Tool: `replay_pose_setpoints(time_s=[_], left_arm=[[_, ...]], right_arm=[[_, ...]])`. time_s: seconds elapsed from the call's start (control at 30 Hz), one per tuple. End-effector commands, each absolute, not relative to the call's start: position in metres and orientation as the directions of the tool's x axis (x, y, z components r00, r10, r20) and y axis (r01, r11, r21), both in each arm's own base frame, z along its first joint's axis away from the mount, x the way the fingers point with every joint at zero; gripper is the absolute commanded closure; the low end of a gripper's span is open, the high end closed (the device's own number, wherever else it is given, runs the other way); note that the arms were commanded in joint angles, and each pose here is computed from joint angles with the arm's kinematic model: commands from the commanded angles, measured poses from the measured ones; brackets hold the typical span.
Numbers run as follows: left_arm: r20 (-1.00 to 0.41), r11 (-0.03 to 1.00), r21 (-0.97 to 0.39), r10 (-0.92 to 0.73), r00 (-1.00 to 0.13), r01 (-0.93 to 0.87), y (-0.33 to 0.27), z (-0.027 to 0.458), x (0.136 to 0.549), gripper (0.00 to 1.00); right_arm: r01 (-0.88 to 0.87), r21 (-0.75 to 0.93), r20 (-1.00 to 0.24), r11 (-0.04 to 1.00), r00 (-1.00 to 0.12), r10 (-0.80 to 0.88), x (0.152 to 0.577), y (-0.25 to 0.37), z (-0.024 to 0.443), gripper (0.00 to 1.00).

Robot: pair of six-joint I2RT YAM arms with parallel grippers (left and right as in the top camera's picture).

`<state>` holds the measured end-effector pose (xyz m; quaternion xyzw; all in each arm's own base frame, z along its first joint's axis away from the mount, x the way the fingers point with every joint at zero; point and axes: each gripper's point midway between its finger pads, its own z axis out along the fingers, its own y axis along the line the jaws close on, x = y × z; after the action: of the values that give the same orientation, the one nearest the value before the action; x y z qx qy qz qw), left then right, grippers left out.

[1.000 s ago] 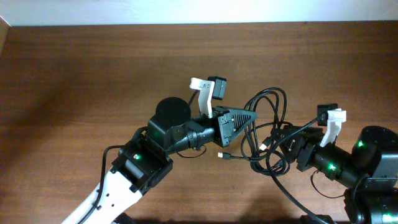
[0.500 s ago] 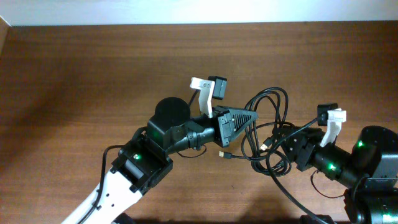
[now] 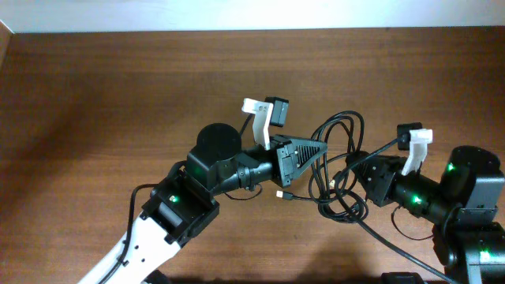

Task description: Untangle cables

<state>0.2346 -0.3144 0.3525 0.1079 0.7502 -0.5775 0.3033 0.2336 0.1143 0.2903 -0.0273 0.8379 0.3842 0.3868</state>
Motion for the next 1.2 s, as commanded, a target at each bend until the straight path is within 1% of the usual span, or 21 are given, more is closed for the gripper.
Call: replay_pose_setpoints(time_s=[0.0, 0.17, 0.3, 0.4, 0.53, 0.67, 0.8, 0.97, 1.07, 1.17], left_arm=[[-0.597, 0.269, -0.794, -0.182, -0.781, 0.545, -0.316, 0.368, 0.228, 1.00], [-0.589, 0.283, -0.798, -0.177, -0.789, 0.532, -0.316, 0.364, 0.228, 1.00], [-0.567, 0.338, -0.804, -0.185, -0.803, 0.490, -0.312, 0.351, 0.233, 1.00], [-0.562, 0.344, -0.805, -0.182, -0.807, 0.483, -0.311, 0.349, 0.233, 1.00], [-0.548, 0.370, -0.807, -0.180, -0.817, 0.460, -0.309, 0.341, 0.234, 1.00], [-0.538, 0.381, -0.809, -0.173, -0.825, 0.448, -0.308, 0.337, 0.233, 1.00], [-0.569, 0.400, -0.784, -0.155, -0.807, 0.476, -0.307, 0.334, 0.234, 1.00], [-0.557, 0.461, -0.775, -0.175, -0.812, 0.432, -0.301, 0.322, 0.240, 1.00], [-0.556, 0.515, -0.760, -0.203, -0.806, 0.395, -0.294, 0.313, 0.248, 1.00], [-0.583, 0.528, -0.740, -0.193, -0.789, 0.418, -0.293, 0.313, 0.250, 1.00]], right_arm=[[-0.392, 0.623, -0.689, 0.677, -0.685, 0.238, 0.231, 0.120, 0.303, 0.96], [-0.407, 0.627, -0.691, 0.665, -0.684, 0.233, 0.229, 0.123, 0.305, 0.96], [-0.427, 0.631, -0.695, 0.648, -0.682, 0.227, 0.228, 0.126, 0.309, 0.96], [-0.431, 0.629, -0.699, 0.647, -0.678, 0.227, 0.228, 0.126, 0.310, 0.96], [-0.485, 0.627, -0.719, 0.610, -0.661, 0.214, 0.226, 0.132, 0.320, 0.96], [-0.487, 0.631, -0.718, 0.603, -0.662, 0.217, 0.225, 0.133, 0.321, 0.96], [-0.501, 0.633, -0.721, 0.590, -0.660, 0.212, 0.224, 0.135, 0.323, 0.96], [-0.502, 0.633, -0.721, 0.590, -0.659, 0.212, 0.224, 0.135, 0.323, 0.96], [-0.502, 0.632, -0.721, 0.590, -0.659, 0.212, 0.224, 0.135, 0.323, 0.96], [-0.502, 0.632, -0.721, 0.590, -0.659, 0.212, 0.224, 0.135, 0.323, 0.96]])
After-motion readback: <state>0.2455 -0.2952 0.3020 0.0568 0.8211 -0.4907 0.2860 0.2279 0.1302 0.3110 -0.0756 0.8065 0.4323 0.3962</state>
